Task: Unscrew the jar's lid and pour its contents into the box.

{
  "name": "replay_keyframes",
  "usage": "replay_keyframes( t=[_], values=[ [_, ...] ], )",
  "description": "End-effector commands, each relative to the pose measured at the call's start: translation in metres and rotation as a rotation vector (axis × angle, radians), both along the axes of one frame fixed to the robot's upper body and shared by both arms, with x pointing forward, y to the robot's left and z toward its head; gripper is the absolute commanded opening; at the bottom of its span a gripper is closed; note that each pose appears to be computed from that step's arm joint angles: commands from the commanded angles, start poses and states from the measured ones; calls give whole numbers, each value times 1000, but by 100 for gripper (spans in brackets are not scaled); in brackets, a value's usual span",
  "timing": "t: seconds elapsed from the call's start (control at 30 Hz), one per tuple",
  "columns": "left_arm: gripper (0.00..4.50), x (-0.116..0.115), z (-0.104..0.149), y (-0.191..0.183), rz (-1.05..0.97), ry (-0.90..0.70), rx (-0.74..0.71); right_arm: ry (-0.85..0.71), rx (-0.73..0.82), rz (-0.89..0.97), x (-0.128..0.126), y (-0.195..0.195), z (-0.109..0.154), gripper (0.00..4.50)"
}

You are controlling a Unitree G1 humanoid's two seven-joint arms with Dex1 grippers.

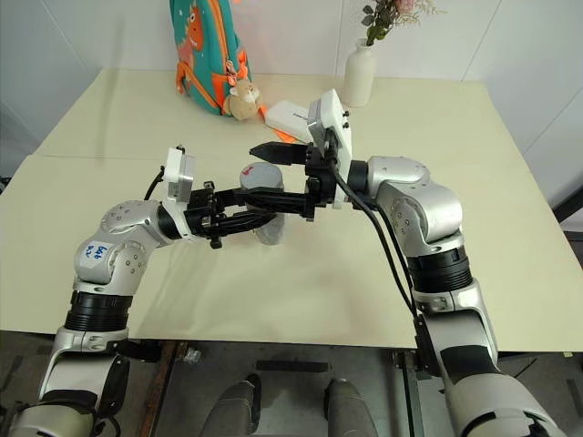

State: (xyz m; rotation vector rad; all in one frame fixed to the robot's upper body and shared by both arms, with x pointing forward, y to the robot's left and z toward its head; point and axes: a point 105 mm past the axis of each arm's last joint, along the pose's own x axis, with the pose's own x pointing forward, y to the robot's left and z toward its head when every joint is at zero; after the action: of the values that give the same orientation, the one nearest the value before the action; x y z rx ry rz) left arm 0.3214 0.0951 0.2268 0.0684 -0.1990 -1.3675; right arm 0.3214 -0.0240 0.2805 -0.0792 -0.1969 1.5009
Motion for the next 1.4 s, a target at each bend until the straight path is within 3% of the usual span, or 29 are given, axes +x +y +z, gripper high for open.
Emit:
replay_keyframes(
  t=[0.03,0.17,0.3,0.5,0.67,0.77,0.87,1.03,1.13,1.27,1.4],
  values=[
    [189,-5,17,-2,-21,-74,-17,-53,9,39,-8,2,12,363],
    [189,-5,15,-1,-25,-72,-11,-29,34,47,-11,-1,12,257],
    [189,-8,13,0,-22,-71,-8,-13,78,63,-16,0,21,257],
    [189,-5,11,2,-7,-72,-8,174,324,121,-23,-6,59,257],
    [189,-5,10,3,-3,-73,-11,160,339,57,-23,-16,62,257],
    [189,-3,13,7,22,-81,-24,36,297,-230,-2,-53,45,257],
    [189,-1,15,11,36,-85,-29,-23,240,-401,8,-81,23,257],
    [189,3,18,21,80,-91,-42,-27,110,-760,21,-149,-58,257],
    [189,5,20,24,95,-87,-49,38,140,-922,24,-175,-94,257],
    [189,7,20,24,97,-85,-51,78,122,-1065,30,-195,-134,257],
    [189,9,23,21,87,-94,-52,77,114,-1085,36,-195,-144,257]
  ],
)
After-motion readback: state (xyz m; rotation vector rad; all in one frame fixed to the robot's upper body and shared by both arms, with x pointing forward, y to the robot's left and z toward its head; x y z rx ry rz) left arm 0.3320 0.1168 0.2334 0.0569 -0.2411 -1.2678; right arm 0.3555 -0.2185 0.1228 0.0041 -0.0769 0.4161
